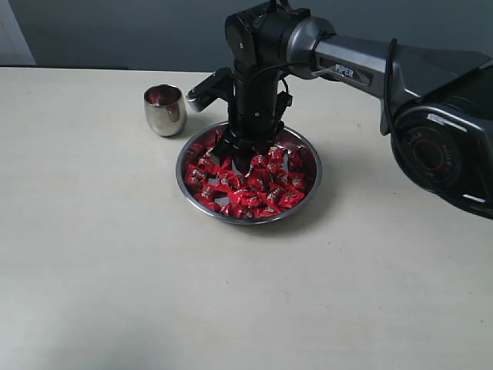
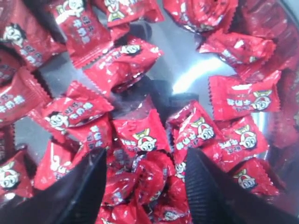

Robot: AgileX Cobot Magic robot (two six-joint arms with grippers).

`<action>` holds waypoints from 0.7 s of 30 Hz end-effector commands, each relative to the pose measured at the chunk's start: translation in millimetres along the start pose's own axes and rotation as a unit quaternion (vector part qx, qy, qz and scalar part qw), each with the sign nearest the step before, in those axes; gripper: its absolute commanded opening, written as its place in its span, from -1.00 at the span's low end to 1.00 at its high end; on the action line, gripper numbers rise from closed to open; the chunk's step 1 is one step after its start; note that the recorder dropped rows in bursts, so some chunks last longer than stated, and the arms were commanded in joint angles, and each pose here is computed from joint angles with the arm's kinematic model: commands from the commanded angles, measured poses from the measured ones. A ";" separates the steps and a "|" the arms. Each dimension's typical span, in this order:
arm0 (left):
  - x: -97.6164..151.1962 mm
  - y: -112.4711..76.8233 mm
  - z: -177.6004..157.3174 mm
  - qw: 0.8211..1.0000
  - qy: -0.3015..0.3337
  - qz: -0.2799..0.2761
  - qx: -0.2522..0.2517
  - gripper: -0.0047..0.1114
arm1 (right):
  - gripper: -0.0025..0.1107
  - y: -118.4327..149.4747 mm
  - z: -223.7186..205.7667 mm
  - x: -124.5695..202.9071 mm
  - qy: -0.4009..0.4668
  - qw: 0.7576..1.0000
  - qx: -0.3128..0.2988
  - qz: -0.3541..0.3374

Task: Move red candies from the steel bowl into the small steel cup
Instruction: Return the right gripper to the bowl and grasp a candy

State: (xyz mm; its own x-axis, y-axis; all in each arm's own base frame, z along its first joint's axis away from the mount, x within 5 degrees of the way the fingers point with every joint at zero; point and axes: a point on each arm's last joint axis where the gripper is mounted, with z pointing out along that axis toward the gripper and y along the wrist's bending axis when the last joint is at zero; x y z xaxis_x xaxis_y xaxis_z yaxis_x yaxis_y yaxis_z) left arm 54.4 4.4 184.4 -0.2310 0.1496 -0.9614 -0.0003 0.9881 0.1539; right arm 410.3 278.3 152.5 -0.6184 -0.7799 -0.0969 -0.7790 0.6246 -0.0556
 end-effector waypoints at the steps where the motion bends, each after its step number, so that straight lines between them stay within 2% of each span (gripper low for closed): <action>1: -1.1 0.1 -0.4 1.000 -0.006 -0.002 0.000 -0.91 | -0.07 -0.9 5.1 1.0 0.002 1.000 -0.013 0.009; 8: -1.1 0.1 -0.4 1.000 -0.006 -0.002 0.000 -0.91 | -0.07 -0.2 29.9 3.0 0.027 0.999 -0.017 0.014; 14: -1.1 0.1 -0.4 1.000 -0.006 -0.002 0.000 -0.91 | -0.12 -0.7 30.3 2.9 0.028 0.999 -0.014 0.021; 21: -1.1 0.1 -0.4 1.000 -0.006 -0.002 0.000 -0.91 | -0.78 -0.8 28.3 2.7 0.026 0.999 -0.014 0.021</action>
State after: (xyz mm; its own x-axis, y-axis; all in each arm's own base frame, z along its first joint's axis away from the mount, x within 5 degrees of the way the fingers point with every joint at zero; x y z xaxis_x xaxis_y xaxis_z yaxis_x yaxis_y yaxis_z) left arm 54.4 4.4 184.4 -0.2310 0.1496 -0.9614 -0.0003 0.9881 0.1539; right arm 410.3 279.7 128.8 -0.6517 -0.7564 -0.0571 -0.7569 0.6533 -0.0153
